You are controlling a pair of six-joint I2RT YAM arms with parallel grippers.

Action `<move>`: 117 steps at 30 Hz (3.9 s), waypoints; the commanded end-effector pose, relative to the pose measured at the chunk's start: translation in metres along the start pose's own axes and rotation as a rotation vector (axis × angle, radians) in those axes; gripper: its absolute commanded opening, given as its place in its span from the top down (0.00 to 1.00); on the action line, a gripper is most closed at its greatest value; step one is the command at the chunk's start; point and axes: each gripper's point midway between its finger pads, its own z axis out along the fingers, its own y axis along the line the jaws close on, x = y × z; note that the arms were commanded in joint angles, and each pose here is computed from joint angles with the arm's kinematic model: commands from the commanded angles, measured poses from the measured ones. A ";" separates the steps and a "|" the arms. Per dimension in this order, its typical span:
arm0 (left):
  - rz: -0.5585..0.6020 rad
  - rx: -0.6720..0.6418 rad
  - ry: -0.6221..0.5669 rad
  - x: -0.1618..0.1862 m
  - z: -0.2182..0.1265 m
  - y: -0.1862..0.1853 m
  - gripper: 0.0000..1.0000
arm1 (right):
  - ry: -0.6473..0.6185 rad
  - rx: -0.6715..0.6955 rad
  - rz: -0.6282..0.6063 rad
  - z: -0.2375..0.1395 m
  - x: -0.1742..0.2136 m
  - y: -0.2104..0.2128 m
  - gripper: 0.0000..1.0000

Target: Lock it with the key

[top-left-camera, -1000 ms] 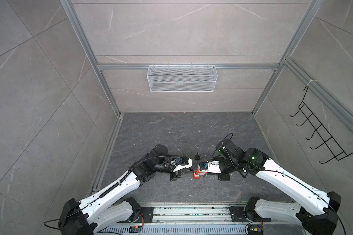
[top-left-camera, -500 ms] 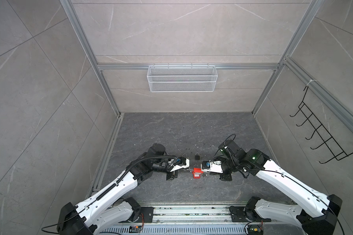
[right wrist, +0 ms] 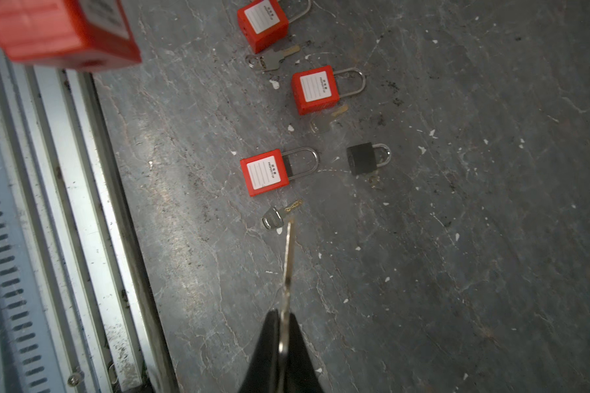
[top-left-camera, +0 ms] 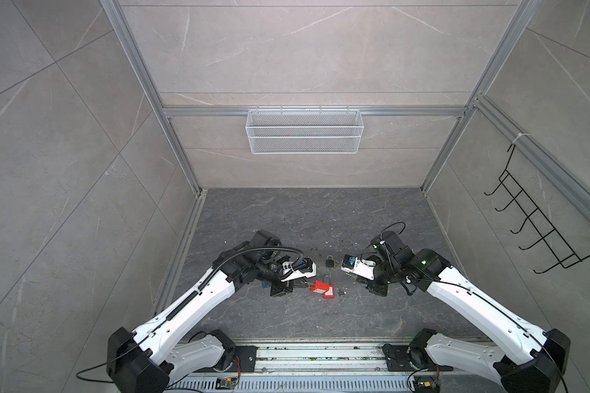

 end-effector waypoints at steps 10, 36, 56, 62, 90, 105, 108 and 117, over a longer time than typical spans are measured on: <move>-0.087 0.247 0.375 0.061 0.016 -0.004 1.00 | -0.050 0.169 0.336 0.009 -0.007 -0.035 0.91; -0.221 0.442 0.661 0.110 0.071 0.039 1.00 | 0.018 0.252 0.613 0.062 0.010 -0.061 0.80; -0.237 0.411 0.711 0.114 0.102 0.069 0.83 | 0.003 0.279 0.835 0.071 0.017 -0.065 0.65; -0.254 0.346 0.644 0.103 0.111 0.081 0.78 | 0.030 0.280 0.891 0.077 0.023 -0.063 0.59; -0.481 -0.272 -0.020 0.056 0.001 0.093 0.62 | 0.257 0.248 0.930 0.152 -0.022 -0.047 0.57; -0.460 -0.297 -0.034 0.068 0.000 0.075 0.62 | 0.371 0.253 0.990 0.180 -0.016 -0.047 0.61; -0.449 -0.291 -0.041 0.068 -0.001 0.072 0.62 | 0.399 0.251 0.990 0.185 -0.013 -0.047 0.62; -0.441 -0.301 -0.055 0.068 -0.003 0.068 0.63 | 0.428 0.247 1.034 0.190 -0.002 -0.055 0.64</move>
